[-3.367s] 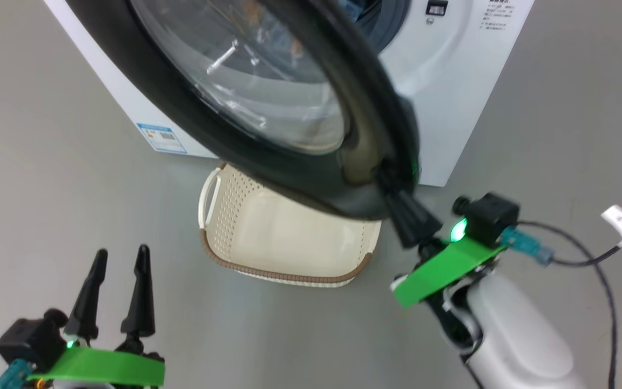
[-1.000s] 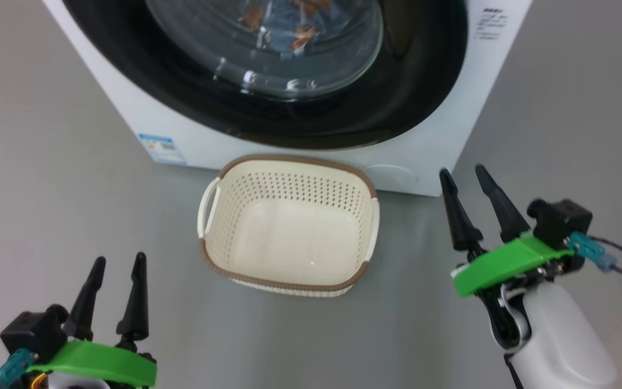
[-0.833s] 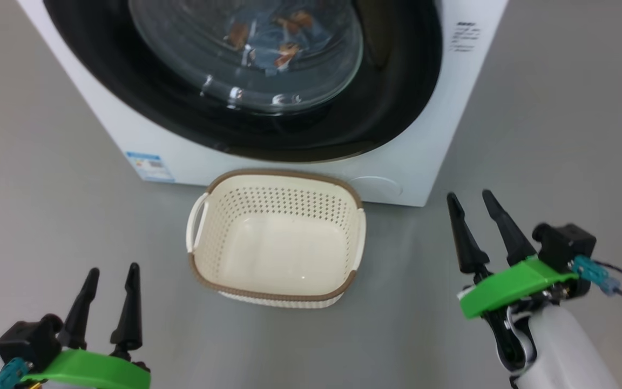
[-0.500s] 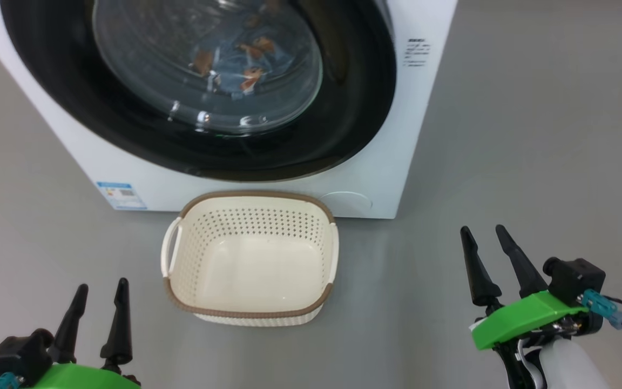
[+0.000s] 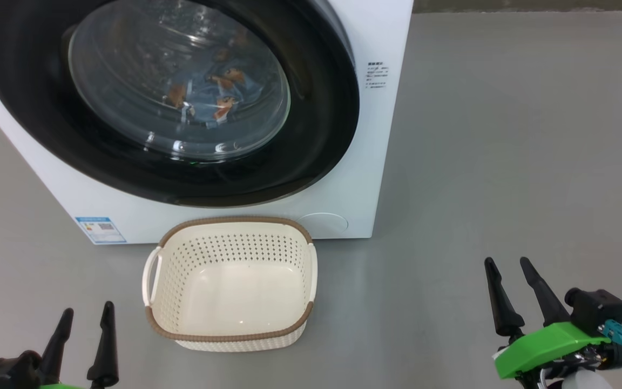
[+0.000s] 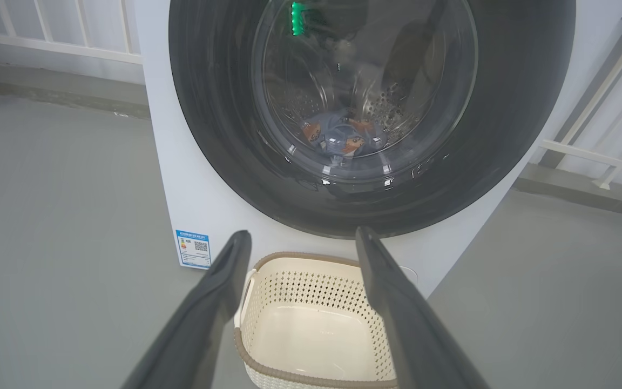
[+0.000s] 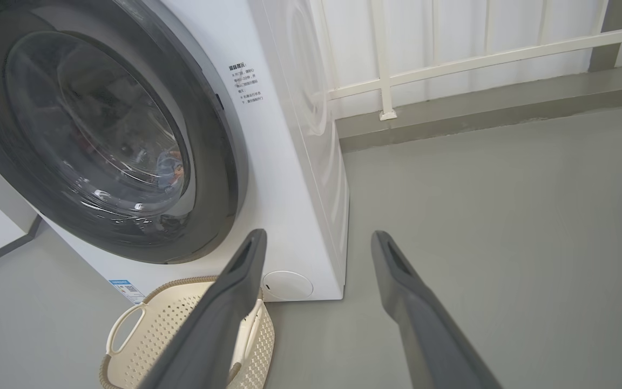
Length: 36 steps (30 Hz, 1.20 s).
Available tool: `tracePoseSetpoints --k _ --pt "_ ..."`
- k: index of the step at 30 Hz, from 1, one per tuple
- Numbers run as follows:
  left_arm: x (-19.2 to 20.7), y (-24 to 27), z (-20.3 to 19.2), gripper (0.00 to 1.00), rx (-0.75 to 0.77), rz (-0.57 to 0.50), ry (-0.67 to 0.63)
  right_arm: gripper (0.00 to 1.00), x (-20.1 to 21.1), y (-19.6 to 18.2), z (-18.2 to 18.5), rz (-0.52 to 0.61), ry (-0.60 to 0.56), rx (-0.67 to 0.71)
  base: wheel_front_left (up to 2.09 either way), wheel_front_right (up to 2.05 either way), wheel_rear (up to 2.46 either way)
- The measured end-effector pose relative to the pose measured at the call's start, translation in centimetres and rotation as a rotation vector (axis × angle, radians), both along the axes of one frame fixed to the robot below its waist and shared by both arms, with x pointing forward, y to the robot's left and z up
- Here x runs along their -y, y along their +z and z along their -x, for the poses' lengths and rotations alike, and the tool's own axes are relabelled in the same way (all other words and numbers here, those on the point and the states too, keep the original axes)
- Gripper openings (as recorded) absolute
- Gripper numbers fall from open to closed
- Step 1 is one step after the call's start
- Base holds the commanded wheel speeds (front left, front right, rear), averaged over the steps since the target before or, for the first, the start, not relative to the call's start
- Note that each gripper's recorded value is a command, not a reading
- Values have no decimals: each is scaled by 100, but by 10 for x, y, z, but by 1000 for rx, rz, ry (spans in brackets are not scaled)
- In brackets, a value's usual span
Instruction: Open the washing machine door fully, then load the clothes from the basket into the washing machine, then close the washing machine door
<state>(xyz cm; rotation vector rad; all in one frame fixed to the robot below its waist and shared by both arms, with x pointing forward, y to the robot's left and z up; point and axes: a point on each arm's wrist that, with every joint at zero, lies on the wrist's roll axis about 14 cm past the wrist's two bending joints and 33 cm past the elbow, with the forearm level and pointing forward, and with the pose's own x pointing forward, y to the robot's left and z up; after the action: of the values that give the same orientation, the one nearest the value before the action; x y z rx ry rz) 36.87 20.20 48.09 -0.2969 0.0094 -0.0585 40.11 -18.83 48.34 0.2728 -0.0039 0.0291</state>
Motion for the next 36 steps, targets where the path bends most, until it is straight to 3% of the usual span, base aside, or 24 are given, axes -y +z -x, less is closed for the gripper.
tracePoseSetpoints --k 15,36 --pt "-5 0 4 100 1 -29 9 100 26 -8 29 6 -73 -23 0 0 0" --pt "-5 -4 7 100 -11 -33 9 100 31 -9 35 -1 -93 -22 0 0 0"
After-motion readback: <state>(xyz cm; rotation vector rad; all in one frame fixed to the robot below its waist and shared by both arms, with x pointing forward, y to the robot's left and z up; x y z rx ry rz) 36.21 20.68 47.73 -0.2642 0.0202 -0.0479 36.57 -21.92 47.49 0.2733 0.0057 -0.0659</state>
